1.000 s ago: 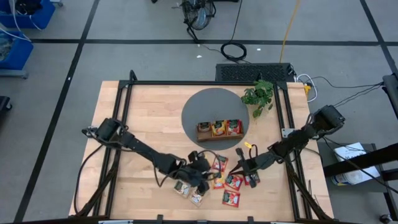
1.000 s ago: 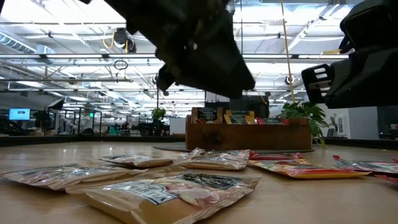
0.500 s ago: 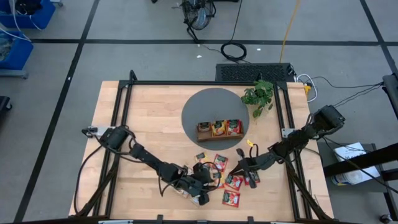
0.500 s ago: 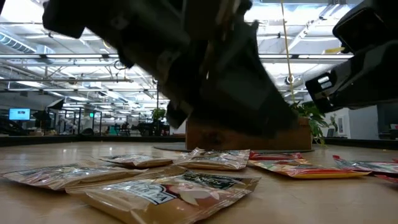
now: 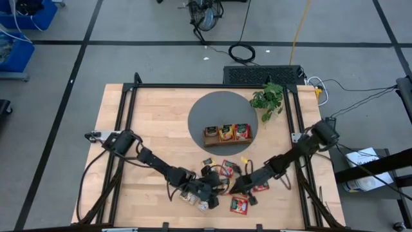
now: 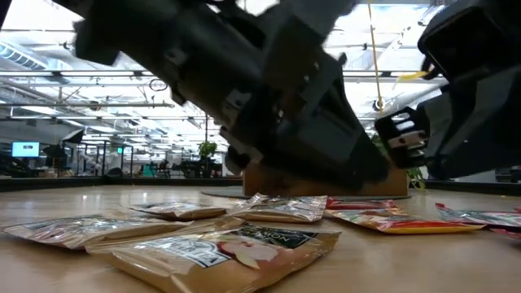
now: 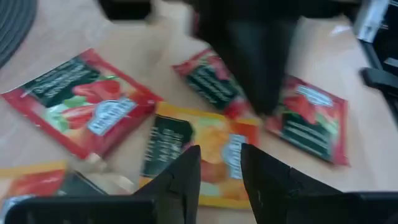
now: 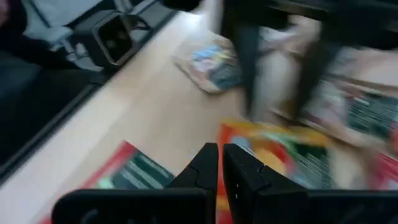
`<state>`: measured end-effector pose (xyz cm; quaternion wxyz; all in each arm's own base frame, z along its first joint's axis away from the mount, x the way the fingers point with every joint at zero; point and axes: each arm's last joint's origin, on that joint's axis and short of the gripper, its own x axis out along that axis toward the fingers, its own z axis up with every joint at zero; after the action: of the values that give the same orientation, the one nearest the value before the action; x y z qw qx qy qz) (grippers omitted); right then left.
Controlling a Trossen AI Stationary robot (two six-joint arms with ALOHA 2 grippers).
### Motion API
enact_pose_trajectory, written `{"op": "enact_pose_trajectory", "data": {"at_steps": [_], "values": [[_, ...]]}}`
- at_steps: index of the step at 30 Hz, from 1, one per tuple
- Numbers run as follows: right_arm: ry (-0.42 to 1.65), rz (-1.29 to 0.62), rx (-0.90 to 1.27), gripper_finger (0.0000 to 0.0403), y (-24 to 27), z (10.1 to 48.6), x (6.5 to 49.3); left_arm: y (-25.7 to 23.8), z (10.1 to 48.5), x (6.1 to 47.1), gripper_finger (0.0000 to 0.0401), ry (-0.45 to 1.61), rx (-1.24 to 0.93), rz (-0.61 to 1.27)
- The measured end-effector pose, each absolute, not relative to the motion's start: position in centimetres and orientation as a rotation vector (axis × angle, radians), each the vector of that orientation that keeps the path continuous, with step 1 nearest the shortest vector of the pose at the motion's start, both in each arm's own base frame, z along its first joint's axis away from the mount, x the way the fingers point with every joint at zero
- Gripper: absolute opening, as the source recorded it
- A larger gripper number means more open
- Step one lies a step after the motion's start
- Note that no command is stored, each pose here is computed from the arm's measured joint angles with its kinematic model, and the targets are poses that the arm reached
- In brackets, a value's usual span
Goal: Pick & Place Tea
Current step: Put the orange tea bag into the middle section of the wooden organizer
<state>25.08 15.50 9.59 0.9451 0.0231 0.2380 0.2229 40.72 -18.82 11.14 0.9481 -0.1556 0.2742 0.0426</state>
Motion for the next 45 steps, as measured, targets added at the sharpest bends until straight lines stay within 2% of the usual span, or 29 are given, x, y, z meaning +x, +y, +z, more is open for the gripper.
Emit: {"op": "enact_pose_trajectory", "data": {"at_steps": [5, 10, 15, 21, 25, 30, 36, 39, 45], "values": [[0.55, 0.488, -0.018, 0.0016, 17.4, 9.0, 27.0, -17.1, 11.0, 41.5, 0.0118, 0.602, -0.385, 0.036], [0.639, 0.384, -0.085, 0.0015, 17.4, 8.6, 27.4, -16.4, 11.0, 41.9, 0.0118, 0.621, -0.365, -0.013], [0.678, 0.363, -0.081, 0.0015, 17.2, 8.3, 27.3, -16.1, 10.9, 41.8, 0.0118, 0.644, -0.332, -0.026], [0.708, 0.358, -0.09, 0.0015, 17.0, 8.0, 27.0, -16.3, 13.1, 41.9, 0.0125, 0.635, -0.246, -0.057], [0.745, 0.335, -0.068, 0.0015, 16.3, 7.4, 26.5, -16.1, 14.9, 41.6, 0.0156, 0.659, -0.2, -0.007], [0.755, 0.322, -0.04, 0.0015, 15.6, 6.8, 25.9, -14.6, 14.8, 41.5, 0.0217, 0.723, -0.172, 0.056], [0.74, 0.324, -0.035, 0.0015, 15.3, 6.6, 25.6, -12.1, 14.7, 42.2, 0.0277, 0.78, -0.248, 0.007], [0.74, 0.326, -0.041, 0.0015, 15.3, 6.6, 25.6, -11.2, 14.9, 42.5, 0.0288, 0.78, -0.215, -0.005], [0.739, 0.336, -0.058, 0.0015, 15.3, 6.6, 25.6, -10.0, 15.1, 43.0, 0.0284, 0.787, -0.223, -0.051]]}}
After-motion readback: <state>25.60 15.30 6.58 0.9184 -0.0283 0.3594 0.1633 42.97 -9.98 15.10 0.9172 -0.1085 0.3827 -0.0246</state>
